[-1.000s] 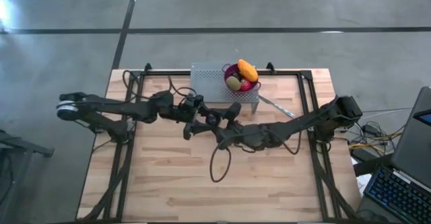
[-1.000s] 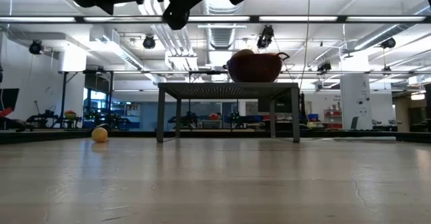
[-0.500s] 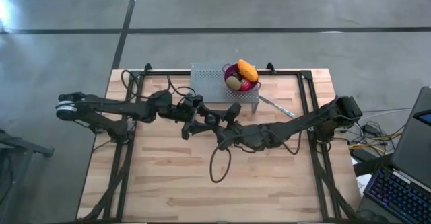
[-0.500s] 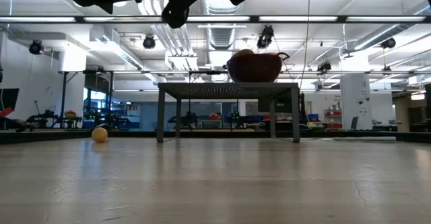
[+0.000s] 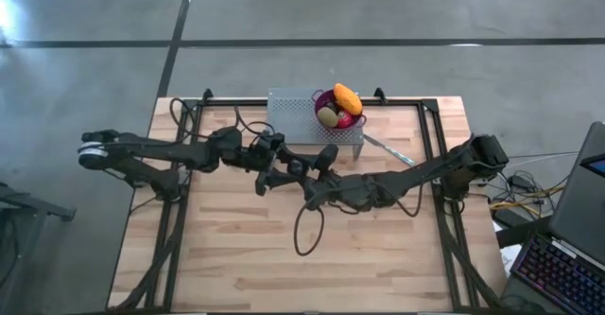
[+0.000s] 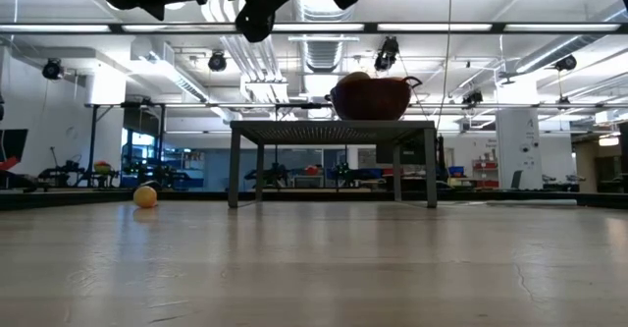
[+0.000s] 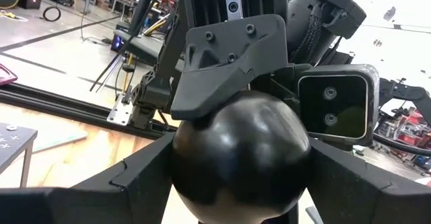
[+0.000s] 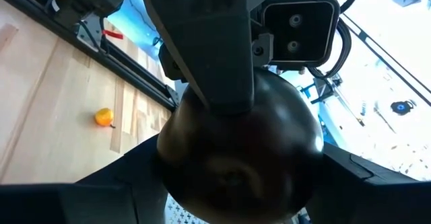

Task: Pick & Place Fruit
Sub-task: Put the plum into the purple strainer bowl on the shelf

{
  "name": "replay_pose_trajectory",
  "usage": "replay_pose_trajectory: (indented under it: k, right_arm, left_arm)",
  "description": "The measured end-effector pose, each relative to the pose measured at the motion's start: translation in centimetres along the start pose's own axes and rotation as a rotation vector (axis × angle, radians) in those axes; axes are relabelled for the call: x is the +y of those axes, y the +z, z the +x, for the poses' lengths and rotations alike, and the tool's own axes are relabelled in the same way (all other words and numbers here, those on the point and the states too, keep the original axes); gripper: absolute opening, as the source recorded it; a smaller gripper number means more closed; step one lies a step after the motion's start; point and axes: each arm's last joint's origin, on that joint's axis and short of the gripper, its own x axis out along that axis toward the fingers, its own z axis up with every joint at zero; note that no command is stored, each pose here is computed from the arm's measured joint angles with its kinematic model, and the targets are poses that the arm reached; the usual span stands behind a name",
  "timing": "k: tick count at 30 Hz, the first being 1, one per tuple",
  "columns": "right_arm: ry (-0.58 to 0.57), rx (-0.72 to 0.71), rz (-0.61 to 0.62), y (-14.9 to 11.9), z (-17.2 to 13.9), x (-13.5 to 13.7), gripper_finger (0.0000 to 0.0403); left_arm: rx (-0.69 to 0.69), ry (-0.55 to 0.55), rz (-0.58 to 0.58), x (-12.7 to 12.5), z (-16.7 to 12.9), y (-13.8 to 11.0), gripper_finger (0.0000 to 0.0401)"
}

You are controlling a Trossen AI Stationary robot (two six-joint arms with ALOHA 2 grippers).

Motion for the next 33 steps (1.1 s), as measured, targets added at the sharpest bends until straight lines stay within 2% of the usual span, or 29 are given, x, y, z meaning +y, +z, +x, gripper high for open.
replay_pose_trajectory:
  k: [6, 14, 23, 29, 33]
  right_arm:
    - [0.003, 0.005, -0.007, -0.1, 0.0, 0.0, 0.027]
    - [-0.009, 0.02, -0.007, -0.2, 0.1, -0.1, 0.025]
    - [-0.04, 0.114, -0.018, -0.6, -0.3, -0.5, 0.0265]
    - [-0.01, 0.208, -0.012, -2.2, 0.1, -0.7, 0.0251]
    - [-0.006, 0.261, 0.016, -3.2, 0.4, -1.7, 0.025]
  left_arm:
    - [0.005, 0.002, 0.025, 0.0, 0.0, -0.1, 0.031]
    - [0.016, -0.01, 0.045, 0.0, 0.0, -0.2, 0.0394]
    - [0.066, 0.002, 0.037, -1.0, -1.7, 0.6, 0.039]
    - [0.074, 0.084, 0.063, -1.8, -3.6, 1.5, 0.039]
    - [0.048, 0.083, 0.066, -2.3, -4.3, 2.1, 0.039]
